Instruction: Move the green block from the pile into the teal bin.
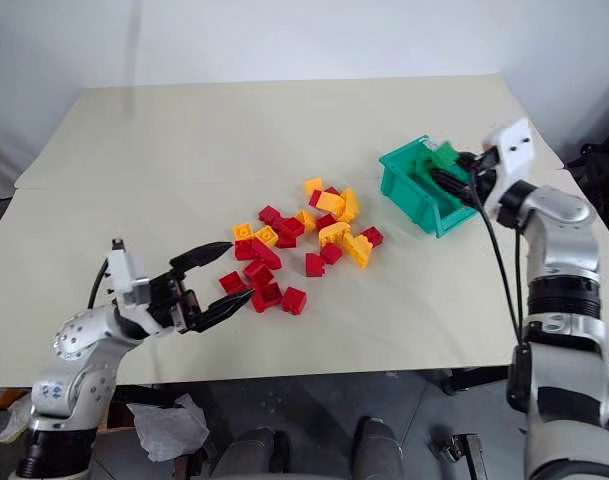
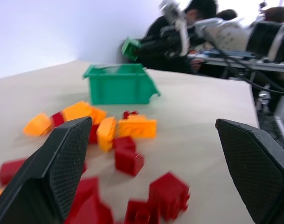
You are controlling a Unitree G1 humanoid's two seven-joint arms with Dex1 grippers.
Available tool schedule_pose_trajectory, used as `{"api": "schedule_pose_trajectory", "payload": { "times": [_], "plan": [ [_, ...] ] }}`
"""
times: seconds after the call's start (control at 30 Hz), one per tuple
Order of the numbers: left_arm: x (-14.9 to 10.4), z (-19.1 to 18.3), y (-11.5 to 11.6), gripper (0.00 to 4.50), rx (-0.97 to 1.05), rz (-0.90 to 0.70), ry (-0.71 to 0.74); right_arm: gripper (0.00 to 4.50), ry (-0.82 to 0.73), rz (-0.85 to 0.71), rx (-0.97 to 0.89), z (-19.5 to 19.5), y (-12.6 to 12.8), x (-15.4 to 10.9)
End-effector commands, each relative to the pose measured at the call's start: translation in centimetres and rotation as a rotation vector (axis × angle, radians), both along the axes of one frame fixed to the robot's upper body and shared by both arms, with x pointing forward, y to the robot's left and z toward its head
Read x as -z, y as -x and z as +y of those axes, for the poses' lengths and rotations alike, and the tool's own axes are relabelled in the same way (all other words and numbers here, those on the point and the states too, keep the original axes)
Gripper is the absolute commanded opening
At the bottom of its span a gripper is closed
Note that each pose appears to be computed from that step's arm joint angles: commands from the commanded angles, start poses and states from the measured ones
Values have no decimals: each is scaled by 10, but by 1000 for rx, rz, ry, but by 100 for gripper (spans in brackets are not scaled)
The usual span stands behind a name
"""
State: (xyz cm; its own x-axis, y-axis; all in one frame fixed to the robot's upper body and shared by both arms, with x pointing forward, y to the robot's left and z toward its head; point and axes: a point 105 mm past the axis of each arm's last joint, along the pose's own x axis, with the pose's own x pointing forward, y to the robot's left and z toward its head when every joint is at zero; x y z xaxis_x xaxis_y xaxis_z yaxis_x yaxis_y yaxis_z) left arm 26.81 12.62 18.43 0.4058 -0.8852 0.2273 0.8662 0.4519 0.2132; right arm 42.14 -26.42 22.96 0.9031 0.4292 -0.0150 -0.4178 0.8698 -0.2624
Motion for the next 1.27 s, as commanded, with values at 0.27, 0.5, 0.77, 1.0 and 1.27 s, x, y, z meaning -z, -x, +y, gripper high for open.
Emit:
{"api": "schedule_pose_trajectory", "payload": {
  "times": [0.27,0.5,0.77,1.0,1.27],
  "plan": [
    [-7,-10,-3,450,48,-26,12,327,25,13,69,4,-22,-6],
    [4,20,-3,450,-80,-6,-44,443,39,-118,-48,-4,-3,-27],
    [18,78,2,450,-277,-4,-185,443,72,-196,-314,-9,53,-8],
    [43,112,10,450,-386,47,-276,443,81,-141,-582,35,116,40],
    [40,120,-4,450,-478,-8,-312,443,89,-51,-649,44,161,98]
  ]
}}
